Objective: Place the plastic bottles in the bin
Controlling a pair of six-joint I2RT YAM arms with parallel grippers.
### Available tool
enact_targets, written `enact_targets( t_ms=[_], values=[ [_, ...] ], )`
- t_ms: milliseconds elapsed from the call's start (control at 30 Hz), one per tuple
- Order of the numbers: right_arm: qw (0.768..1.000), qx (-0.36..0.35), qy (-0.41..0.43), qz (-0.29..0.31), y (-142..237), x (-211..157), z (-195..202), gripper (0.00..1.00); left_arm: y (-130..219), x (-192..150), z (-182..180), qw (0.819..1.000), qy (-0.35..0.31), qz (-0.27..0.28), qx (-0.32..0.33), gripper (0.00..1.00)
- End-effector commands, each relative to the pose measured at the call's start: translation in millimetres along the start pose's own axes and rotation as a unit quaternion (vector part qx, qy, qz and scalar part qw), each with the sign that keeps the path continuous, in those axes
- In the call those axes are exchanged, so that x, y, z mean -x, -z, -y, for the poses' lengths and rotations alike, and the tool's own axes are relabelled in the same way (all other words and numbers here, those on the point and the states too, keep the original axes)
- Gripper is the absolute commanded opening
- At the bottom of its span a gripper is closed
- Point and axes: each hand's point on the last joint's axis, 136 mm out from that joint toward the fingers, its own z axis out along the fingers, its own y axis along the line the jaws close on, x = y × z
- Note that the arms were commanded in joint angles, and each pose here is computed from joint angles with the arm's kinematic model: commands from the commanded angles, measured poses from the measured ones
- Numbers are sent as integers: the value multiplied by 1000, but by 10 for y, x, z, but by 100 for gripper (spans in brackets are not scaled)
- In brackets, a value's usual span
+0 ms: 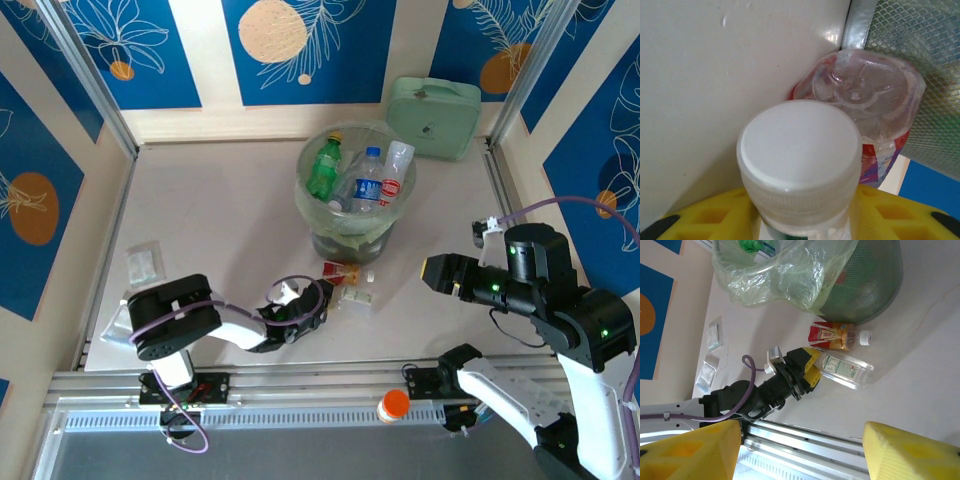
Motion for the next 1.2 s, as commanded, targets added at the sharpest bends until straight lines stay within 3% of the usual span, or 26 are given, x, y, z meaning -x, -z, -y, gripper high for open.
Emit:
enact_targets(
  t_ms=[0, 233, 600, 733, 967, 1167],
  values=[
    [1000, 13, 16, -1, 78, -30, -46, 65, -39, 108, -124, 1000, -4, 16, 13, 42],
    [1000, 18, 22, 3, 93, -11, -70, 65, 113, 266, -112, 998, -31, 36, 30, 38],
    [999, 23, 49, 5, 133, -2, -105, 65, 527, 360, 179, 993, -103, 38, 35, 40],
    [997, 29, 70, -6, 113, 3, -149, 67, 819, 491, 316, 988, -139, 50, 39, 40],
    [985, 100, 134, -44, 7, -2, -461, 69, 1469, 740, 790, 974, -215, 63, 21, 41],
    [973, 95, 198, -64, -287, 126, -626, 70, 2007, 865, 1257, 960, -274, 55, 14, 41]
  ],
)
